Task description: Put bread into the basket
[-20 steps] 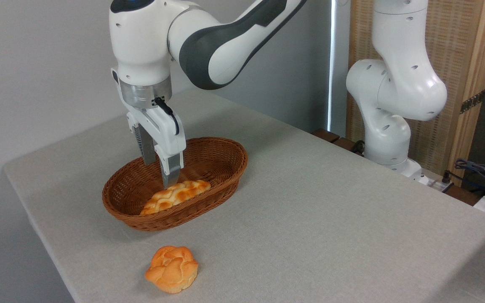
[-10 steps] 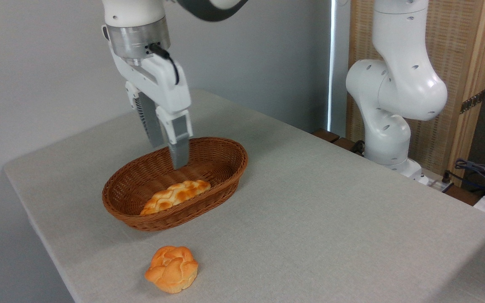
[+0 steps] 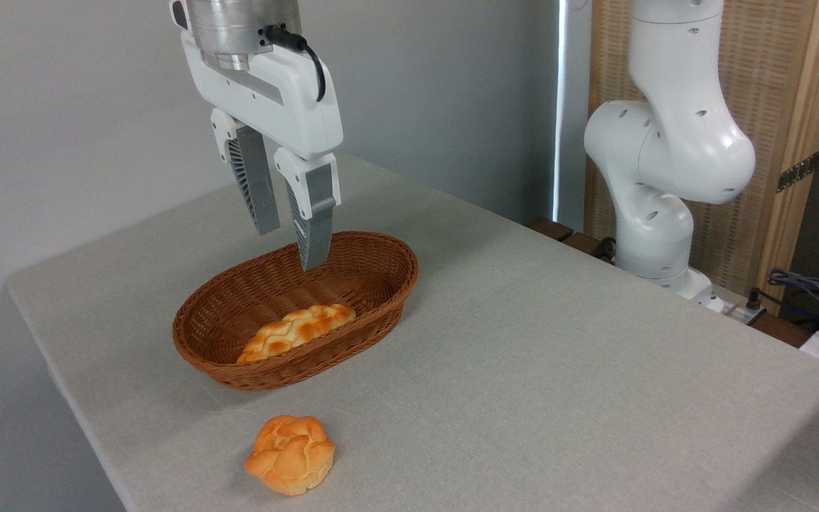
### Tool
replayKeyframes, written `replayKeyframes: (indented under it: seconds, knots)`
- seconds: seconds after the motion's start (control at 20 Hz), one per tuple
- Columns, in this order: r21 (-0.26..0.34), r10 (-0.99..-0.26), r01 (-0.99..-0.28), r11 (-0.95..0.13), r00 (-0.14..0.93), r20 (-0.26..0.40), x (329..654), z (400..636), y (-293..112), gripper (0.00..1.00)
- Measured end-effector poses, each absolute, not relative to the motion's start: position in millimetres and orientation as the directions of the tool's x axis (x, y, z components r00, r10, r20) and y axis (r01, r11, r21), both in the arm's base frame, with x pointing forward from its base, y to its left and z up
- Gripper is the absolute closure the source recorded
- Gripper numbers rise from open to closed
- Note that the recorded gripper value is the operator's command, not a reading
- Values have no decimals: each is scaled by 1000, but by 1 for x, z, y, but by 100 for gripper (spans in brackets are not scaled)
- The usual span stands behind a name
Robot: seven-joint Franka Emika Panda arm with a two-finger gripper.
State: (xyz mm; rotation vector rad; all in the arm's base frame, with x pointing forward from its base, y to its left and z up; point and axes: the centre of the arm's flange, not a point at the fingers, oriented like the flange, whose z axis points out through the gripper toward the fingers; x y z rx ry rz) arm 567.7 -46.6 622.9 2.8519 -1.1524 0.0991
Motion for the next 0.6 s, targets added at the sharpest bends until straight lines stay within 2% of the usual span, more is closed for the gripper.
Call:
replayKeyframes:
  seconds: [0.35, 0.5, 0.6]
  knots:
    - [36, -690, -693, -720, 720, 69, 567, 618, -44, 0]
    - [16, -693, -694, -720, 720, 43, 566, 617, -41, 0]
    - [30, -694, -694, -719, 720, 23, 563, 616, -41, 0]
